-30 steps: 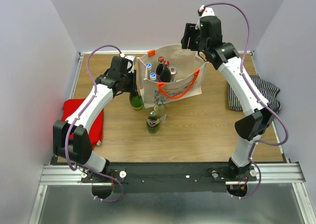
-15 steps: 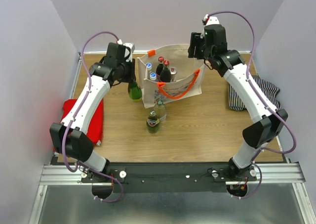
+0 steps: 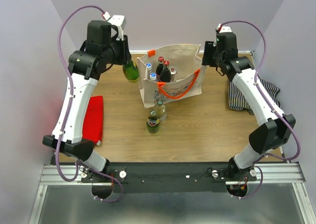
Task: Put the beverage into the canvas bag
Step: Pick up the drink from the center of the board, then place the drink in the canvas bag.
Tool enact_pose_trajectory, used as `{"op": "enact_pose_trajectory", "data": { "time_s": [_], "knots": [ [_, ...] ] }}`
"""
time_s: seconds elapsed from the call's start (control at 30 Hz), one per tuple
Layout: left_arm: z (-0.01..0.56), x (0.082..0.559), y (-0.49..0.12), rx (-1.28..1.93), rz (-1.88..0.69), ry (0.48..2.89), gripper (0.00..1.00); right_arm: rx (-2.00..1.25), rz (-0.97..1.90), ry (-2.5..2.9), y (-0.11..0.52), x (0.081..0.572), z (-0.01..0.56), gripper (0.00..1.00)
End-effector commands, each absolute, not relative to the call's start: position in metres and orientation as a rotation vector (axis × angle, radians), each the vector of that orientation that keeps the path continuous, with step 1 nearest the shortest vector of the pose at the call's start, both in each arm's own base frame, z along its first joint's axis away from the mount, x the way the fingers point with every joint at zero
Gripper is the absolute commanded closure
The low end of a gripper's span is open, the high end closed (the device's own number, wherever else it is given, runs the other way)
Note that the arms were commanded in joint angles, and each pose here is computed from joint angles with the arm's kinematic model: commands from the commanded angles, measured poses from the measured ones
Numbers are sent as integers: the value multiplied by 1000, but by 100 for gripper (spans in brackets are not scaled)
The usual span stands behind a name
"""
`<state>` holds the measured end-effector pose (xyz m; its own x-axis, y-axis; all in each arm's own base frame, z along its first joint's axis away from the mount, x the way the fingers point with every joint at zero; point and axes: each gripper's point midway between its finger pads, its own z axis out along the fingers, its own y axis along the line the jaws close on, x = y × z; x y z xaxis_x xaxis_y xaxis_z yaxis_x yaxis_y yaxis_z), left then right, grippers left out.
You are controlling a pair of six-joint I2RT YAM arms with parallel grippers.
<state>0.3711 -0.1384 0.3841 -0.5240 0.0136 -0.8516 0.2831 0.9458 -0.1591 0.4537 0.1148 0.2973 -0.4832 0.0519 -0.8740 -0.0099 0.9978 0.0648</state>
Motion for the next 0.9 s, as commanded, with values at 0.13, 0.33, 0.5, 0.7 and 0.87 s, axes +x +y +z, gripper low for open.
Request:
{"op": "enact_pose_trajectory", "data": {
  "time_s": [0.13, 0.33, 0.5, 0.7, 0.87],
  "knots": [
    [485, 368, -142, 235, -393, 1805, 100, -39, 157, 2095, 130, 456, 284, 40],
    [516, 360, -157, 257, -512, 1710, 100, -37, 150, 2161, 130, 452, 258, 49],
    [545, 348, -177, 303, -653, 1616, 100, 1, 122, 2208, 122, 440, 240, 57],
    [563, 340, -194, 347, -761, 1548, 100, 18, 138, 2240, 121, 426, 226, 76],
    [576, 330, -216, 427, -876, 1483, 100, 24, 178, 2256, 125, 419, 218, 99]
  ]
}}
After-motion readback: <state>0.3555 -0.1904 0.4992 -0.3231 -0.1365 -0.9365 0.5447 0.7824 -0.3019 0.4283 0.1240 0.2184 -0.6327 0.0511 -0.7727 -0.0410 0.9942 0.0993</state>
